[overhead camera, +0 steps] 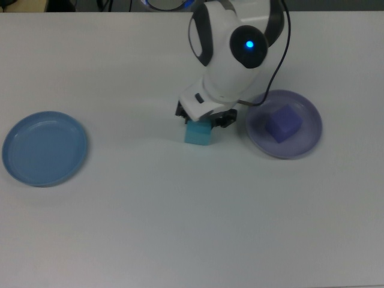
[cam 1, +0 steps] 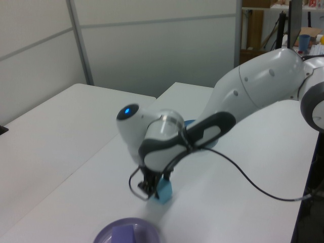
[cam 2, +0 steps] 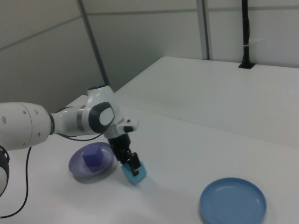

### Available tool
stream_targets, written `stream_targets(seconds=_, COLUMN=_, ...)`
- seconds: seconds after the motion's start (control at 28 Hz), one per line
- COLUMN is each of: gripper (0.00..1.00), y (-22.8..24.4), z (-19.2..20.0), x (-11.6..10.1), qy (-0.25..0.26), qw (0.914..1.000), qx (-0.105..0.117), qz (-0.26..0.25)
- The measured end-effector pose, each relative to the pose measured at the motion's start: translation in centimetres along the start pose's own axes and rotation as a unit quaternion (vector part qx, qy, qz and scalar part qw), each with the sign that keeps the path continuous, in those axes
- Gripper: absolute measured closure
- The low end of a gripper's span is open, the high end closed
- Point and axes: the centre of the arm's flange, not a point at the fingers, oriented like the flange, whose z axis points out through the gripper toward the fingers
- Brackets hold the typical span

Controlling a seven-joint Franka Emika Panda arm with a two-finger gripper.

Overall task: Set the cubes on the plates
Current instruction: 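Carry the light-blue cube over the blue plate and lower it, then open the gripper to release the light-blue cube onto the plate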

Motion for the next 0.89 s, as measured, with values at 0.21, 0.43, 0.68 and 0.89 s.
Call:
stream_targets(seconds=0.21, gripper=0.39, y=11.7, z=-3.9, x=3.9, qy=0.028, qw=0.9989, qx=0.034, qz=0.015)
stream_targets(seconds=0.43, gripper=0.40, y=26.5, z=-4.2, x=5.7, qy=0.044, qw=0.9982, qx=0.040, qz=-0.010)
stream_targets(seconds=0.68, gripper=0.40, y=34.8, z=0.1, x=5.6, qy=0.026, qw=0.9982, qx=0.039, qz=-0.037)
stream_targets(seconds=0.89, gripper=0.40, y=35.7, z=3.8, x=7.5, qy=0.059, qw=0.9971, qx=0.036, qz=-0.031)
